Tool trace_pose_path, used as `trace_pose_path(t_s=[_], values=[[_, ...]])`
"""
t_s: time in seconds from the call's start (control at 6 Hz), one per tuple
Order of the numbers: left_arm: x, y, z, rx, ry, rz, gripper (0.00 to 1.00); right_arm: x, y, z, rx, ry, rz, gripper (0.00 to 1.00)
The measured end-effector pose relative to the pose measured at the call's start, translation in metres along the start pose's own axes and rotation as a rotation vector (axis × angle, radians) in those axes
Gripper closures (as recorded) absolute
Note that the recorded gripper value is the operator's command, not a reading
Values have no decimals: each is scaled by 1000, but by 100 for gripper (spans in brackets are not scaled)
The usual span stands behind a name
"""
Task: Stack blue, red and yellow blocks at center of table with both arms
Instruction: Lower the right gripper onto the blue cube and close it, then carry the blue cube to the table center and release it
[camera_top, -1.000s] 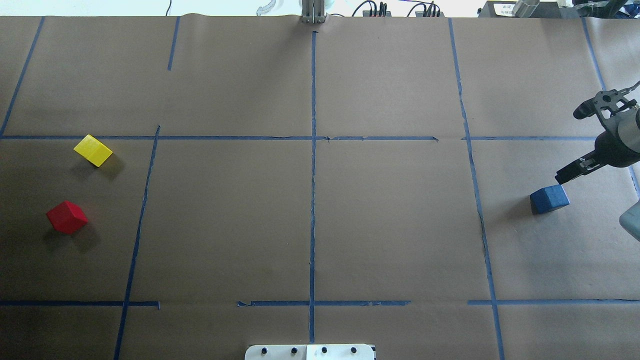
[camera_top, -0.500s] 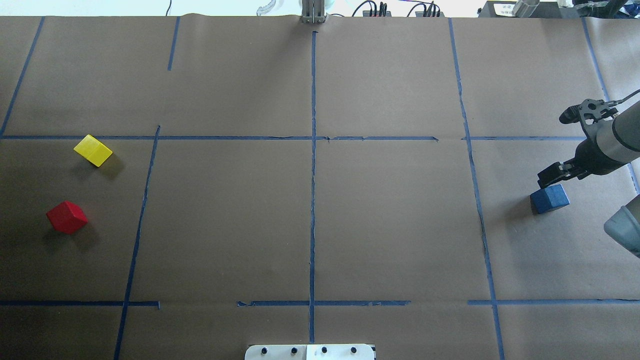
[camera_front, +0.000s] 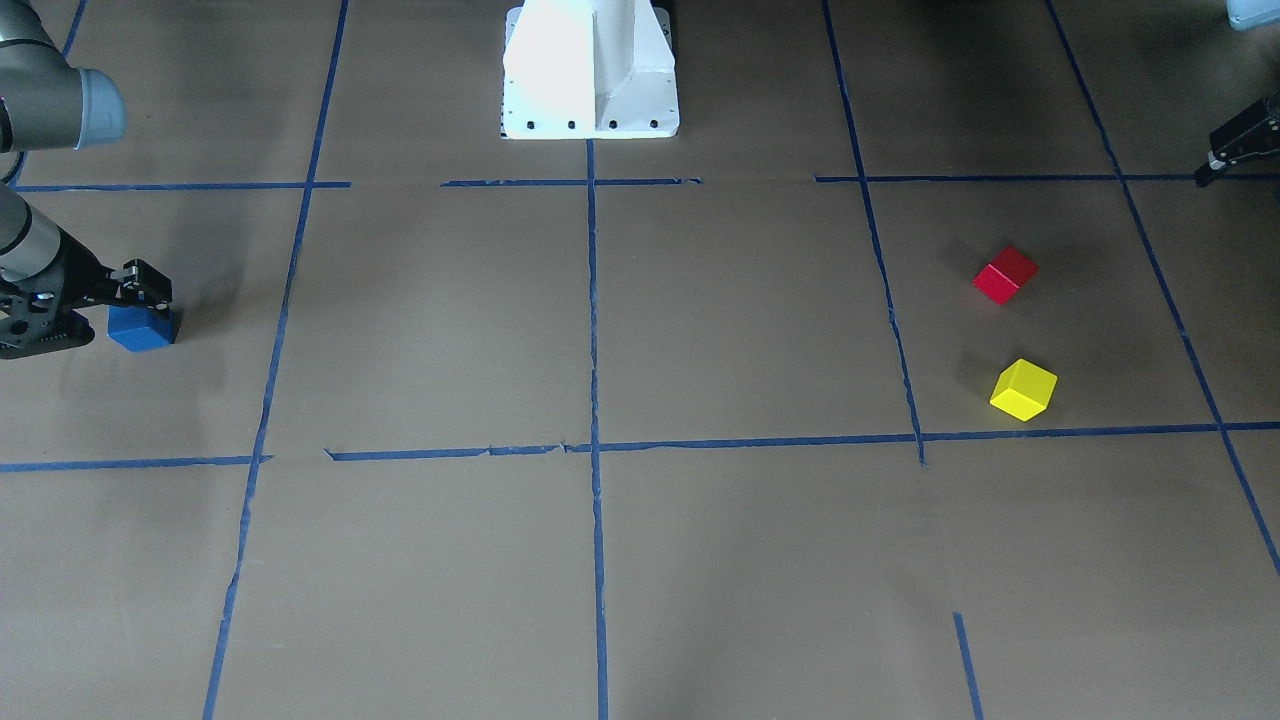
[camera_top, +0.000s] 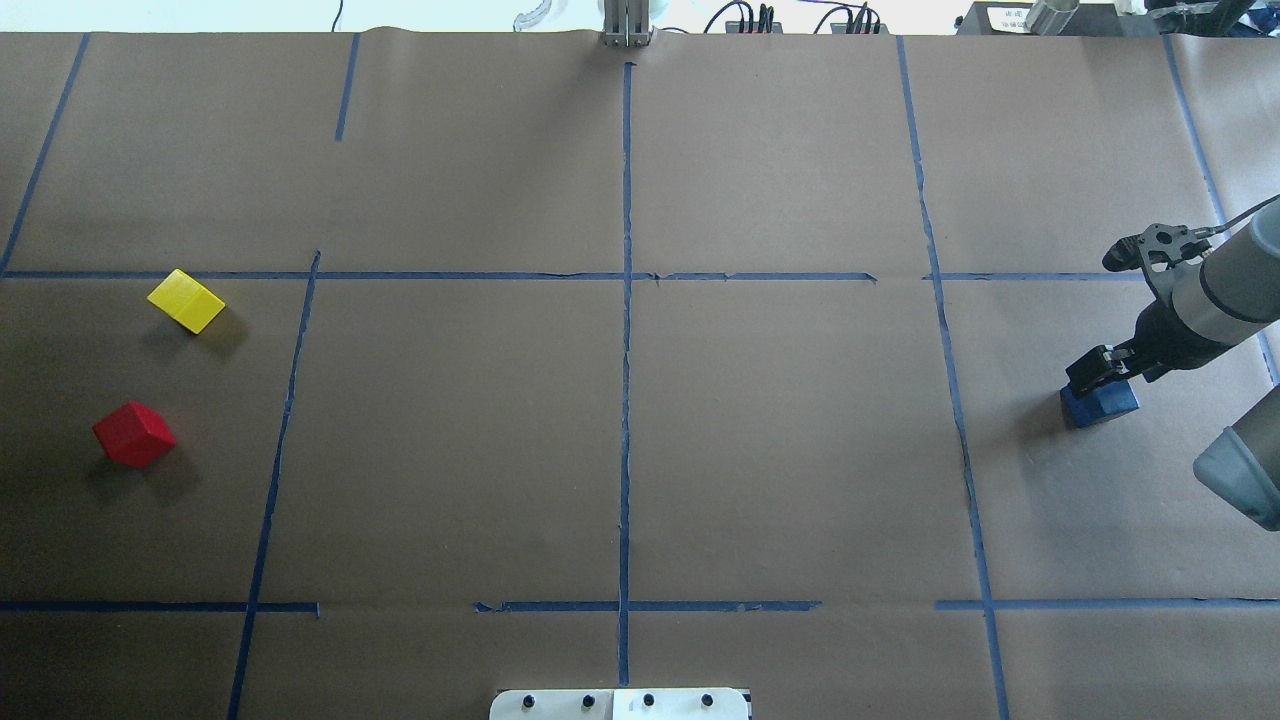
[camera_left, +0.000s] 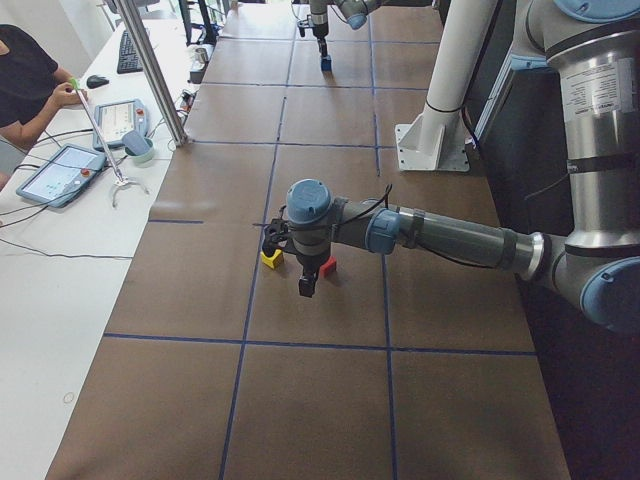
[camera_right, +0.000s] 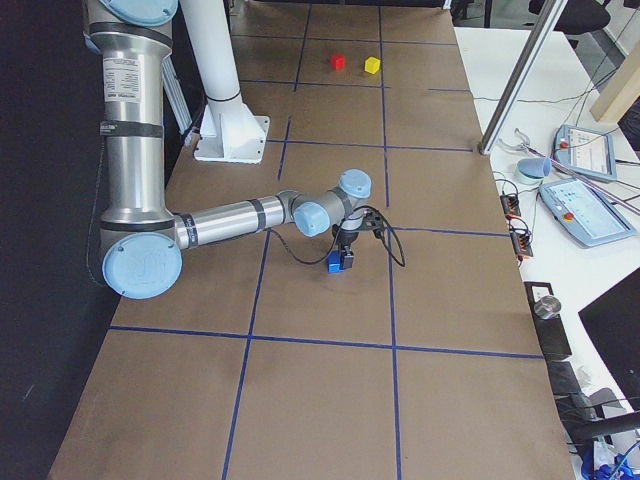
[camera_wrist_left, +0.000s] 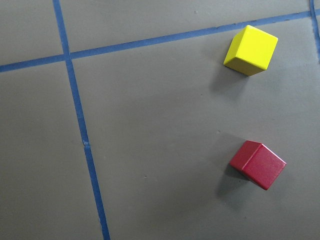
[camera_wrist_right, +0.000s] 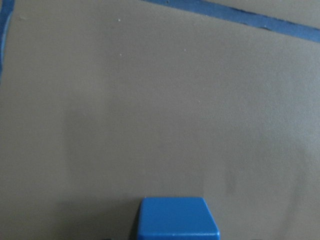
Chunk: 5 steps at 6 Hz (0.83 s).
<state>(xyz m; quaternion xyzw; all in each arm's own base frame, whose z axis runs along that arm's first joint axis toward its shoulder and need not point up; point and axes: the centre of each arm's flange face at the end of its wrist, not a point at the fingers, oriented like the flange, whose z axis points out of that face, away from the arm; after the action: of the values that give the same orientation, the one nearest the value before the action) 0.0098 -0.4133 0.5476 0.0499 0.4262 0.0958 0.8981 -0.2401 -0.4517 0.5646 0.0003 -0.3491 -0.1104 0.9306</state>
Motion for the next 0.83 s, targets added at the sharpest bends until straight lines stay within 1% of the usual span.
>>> trace_pose_path(t_s=[0.17, 0.33, 0.5, 0.67, 0.83], values=[[4, -1, -4, 8, 0, 9, 0, -1, 2, 9, -17, 4, -3, 96], [7, -1, -6, 13, -1, 14, 0, -4, 4, 15, -31, 2, -6, 100], [10, -1, -8, 17, 0, 19, 0, -8, 5, 15, -36, -6, -9, 100], [12, -1, -10, 21, 0, 24, 0, -26, 0, 2, -21, -25, -19, 100], [14, -1, -12, 24, 0, 27, 0, -79, -20, -28, 8, -74, -9, 100]])
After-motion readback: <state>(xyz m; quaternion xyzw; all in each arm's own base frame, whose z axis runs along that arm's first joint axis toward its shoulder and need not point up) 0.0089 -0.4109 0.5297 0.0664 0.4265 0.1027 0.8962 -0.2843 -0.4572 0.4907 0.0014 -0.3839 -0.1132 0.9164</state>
